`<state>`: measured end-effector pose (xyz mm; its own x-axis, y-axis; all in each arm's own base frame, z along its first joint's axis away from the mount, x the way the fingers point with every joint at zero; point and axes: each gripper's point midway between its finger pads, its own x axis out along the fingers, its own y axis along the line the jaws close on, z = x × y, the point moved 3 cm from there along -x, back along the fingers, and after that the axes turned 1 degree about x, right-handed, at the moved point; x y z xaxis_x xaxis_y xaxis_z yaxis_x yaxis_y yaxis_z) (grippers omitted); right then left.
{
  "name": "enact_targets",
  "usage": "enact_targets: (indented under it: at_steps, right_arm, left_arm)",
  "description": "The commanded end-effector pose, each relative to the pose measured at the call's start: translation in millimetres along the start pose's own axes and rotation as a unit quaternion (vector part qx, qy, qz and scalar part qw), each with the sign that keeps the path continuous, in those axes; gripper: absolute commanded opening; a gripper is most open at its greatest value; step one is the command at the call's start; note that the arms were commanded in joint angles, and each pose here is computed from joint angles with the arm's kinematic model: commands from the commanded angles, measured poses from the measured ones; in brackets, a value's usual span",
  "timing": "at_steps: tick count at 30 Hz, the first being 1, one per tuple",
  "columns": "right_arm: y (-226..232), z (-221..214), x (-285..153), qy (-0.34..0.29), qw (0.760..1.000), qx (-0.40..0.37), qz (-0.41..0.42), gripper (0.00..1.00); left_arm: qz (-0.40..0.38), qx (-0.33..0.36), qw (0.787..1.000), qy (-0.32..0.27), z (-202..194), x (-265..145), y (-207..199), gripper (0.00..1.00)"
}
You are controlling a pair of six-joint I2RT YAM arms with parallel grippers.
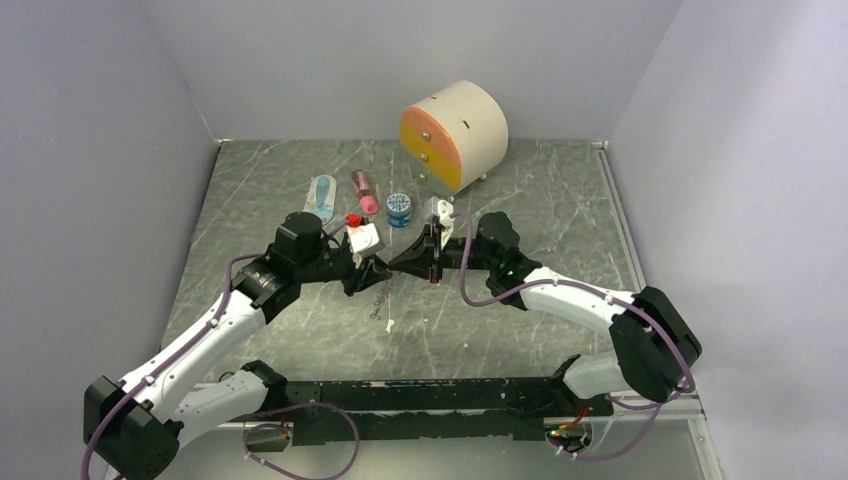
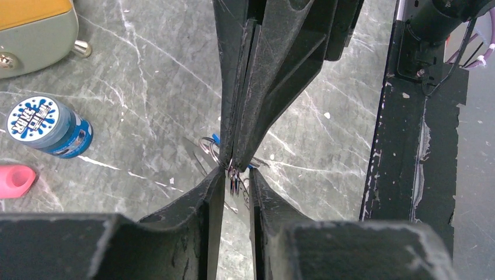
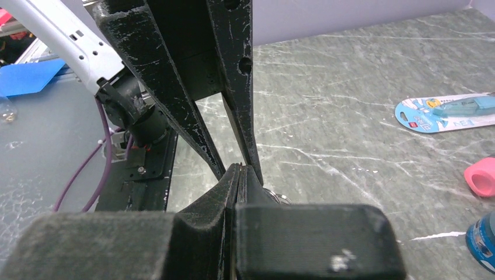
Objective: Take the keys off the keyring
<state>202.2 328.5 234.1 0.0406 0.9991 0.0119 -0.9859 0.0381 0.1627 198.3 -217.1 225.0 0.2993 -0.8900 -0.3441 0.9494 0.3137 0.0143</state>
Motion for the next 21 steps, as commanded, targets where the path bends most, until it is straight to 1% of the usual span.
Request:
enact_targets:
  at_steps: [1,3,8,18,21]
  right_arm:
    - [10.2,31.7,0.2,-0.038,0.998,-0.052,0.021,0.00]
    - [10.6,32.2,-0.4,-0.042,0.998,-0.053,0.021,0.00]
    - [6.5,30.6,-3.6,-0.041,0.998,-0.053,0.003,0.00]
    - [-20.2,13.3,-22.0,-0.024,0.995,-0.005,-0.094,0.00]
    - [-23.3,9.4,-24.3,-0.019,0.994,0.008,-0.108,0.00]
  left_arm:
    - [-0.006,0.018,1.000,-0.020,18.0,-2.6,0.9,0.25]
    - [-0.008,0.018,1.000,-0.018,18.3,-2.5,0.6,0.16]
    - [-0.011,0.018,1.000,-0.018,18.9,-3.1,-0.4,0.03]
    - [0.017,0.028,0.999,-0.026,24.0,-11.0,2.4,0.03]
    - [0.026,0.030,0.999,-0.033,26.4,-13.0,3.6,0.03]
